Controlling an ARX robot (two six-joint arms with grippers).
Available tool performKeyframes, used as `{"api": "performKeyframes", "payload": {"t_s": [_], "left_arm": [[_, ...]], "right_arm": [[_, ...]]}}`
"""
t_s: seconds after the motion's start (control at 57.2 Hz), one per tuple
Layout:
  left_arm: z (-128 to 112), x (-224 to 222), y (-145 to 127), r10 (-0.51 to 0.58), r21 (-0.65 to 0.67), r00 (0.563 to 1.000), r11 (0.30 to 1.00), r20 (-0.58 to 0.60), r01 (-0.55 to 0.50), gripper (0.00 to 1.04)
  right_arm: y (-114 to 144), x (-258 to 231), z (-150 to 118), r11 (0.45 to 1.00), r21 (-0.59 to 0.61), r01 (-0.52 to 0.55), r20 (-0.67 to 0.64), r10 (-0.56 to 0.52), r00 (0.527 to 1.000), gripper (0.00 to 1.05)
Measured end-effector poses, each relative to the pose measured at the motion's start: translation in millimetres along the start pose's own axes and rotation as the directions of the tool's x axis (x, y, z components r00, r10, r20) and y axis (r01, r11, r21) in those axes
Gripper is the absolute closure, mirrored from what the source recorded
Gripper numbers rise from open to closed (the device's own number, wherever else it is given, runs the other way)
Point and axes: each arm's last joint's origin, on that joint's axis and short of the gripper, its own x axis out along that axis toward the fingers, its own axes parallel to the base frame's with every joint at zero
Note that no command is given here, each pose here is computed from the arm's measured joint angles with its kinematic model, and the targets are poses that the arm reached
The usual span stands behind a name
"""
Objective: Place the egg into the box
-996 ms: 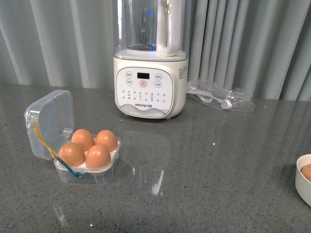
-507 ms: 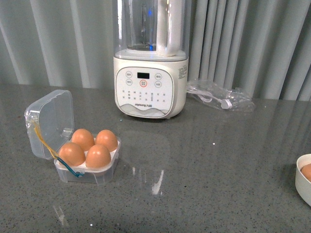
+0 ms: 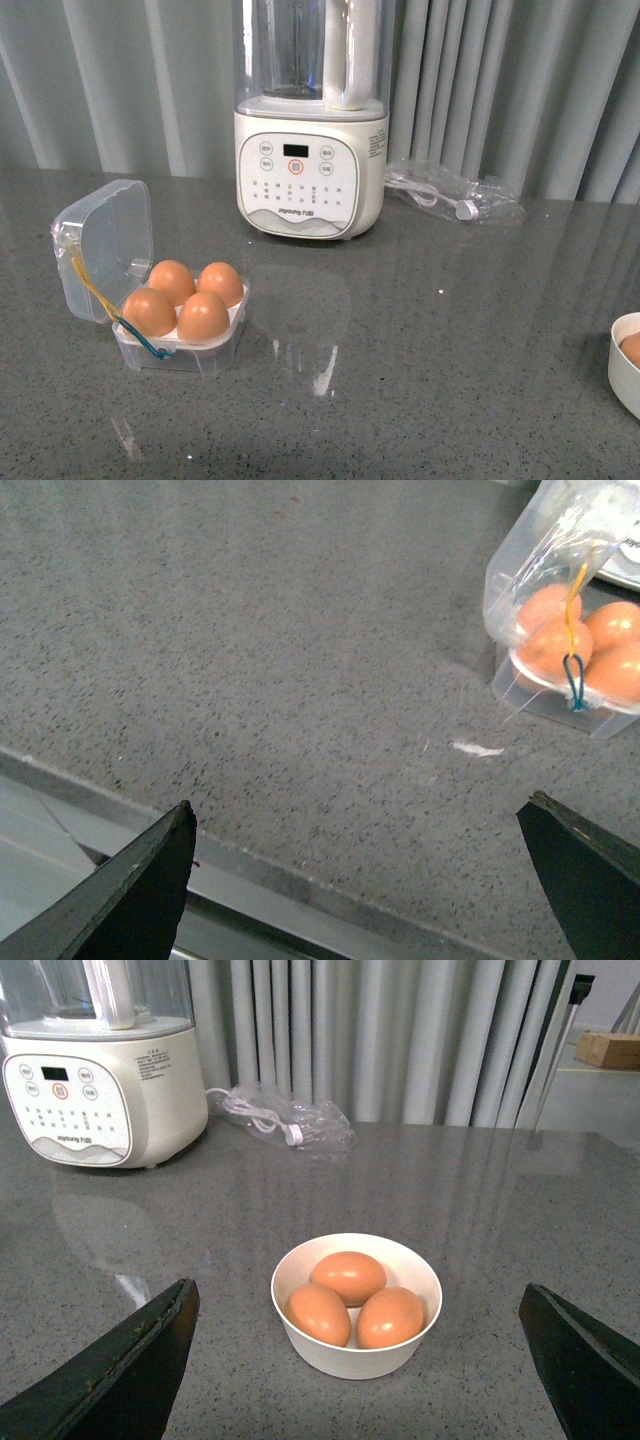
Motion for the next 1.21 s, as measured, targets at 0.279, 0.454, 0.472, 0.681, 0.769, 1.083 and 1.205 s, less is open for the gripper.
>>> {"api": "performKeyframes", "payload": {"t_s": [0.279,0.454,0.472,0.681,0.769,1.083,1.205], "left_arm": [[26.5,37.3,-7.5,-0.054,0.028,0.997,0.998,0.046,0.053,0.07],[50.2,73.3,-12.6,-0.043,0.093,0.995,0.995,0.094,0.034,0.07],[51.5,75.8,-12.7,-0.041,0.099,0.994,0.995,0.096,0.032,0.07],[68.1,126.8,-14.5,-0.011,0.199,0.997,0.98,0.077,-0.005,0.07],[71.2,143.6,-14.9,-0.015,0.218,0.998,0.976,0.054,0.003,0.07],[94.1,197.8,-23.7,-0.051,0.251,0.998,0.967,0.02,0.045,0.07],[87.6,208.6,-34.5,-0.079,0.272,0.997,0.959,-0.01,0.079,0.07]], "right_arm": [[0.0,0.0,0.0,1.0,0.0,0.0,0.0,0.0,1.0,0.07],[0.0,0.0,0.0,1.0,0.0,0.0,0.0,0.0,1.0,0.07],[0.0,0.0,0.0,1.0,0.0,0.0,0.0,0.0,1.0,0.07],[0.0,0.0,0.0,1.0,0.0,0.0,0.0,0.0,1.0,0.07],[0.0,0.0,0.0,1.0,0.0,0.0,0.0,0.0,1.0,0.07],[0.0,0.0,0.0,1.0,0.0,0.0,0.0,0.0,1.0,0.07],[0.0,0.0,0.0,1.0,0.0,0.0,0.0,0.0,1.0,0.07]]}}
